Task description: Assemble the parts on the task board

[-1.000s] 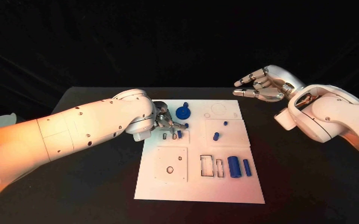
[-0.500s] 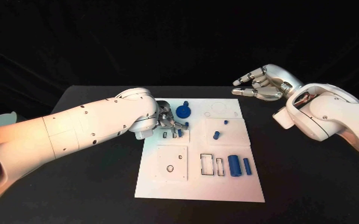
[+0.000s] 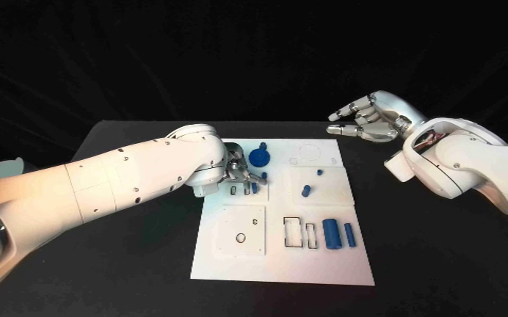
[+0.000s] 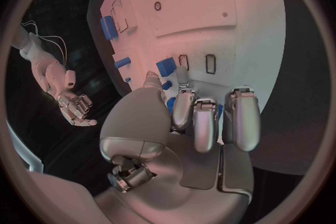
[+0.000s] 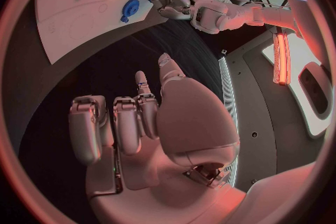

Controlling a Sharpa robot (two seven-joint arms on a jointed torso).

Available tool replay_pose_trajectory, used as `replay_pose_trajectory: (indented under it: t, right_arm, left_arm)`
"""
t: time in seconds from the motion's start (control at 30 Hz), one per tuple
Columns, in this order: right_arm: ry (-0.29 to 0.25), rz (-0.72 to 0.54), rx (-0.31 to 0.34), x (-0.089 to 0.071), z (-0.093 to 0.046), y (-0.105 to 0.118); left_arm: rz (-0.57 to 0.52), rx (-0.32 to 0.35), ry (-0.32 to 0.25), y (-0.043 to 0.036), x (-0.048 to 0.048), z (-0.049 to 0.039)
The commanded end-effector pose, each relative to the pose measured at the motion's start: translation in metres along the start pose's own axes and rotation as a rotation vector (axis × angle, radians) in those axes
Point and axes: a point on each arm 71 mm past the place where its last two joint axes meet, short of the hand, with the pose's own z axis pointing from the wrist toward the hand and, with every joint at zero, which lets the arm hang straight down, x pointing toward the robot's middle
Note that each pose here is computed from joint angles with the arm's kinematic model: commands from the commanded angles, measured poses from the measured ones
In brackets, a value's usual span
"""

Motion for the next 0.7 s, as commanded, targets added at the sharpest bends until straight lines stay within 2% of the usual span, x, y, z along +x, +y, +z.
replay_pose_trajectory:
  t: [0.03,0.5,0.7]
  right_arm:
    - [0.007,-0.006,-0.01,0.0017,0.0007,0.0]
    - [0.008,-0.006,-0.008,0.0034,0.0031,-0.0013]
    - [0.01,-0.006,-0.006,0.0038,0.0039,-0.0018]
  left_arm:
    - [0.022,0.0,0.02,-0.0013,0.0016,0.0005]
    - [0.023,0.004,0.033,-0.0026,0.0036,0.0005]
    - [-0.001,0.011,0.057,-0.0028,0.0053,0.0003]
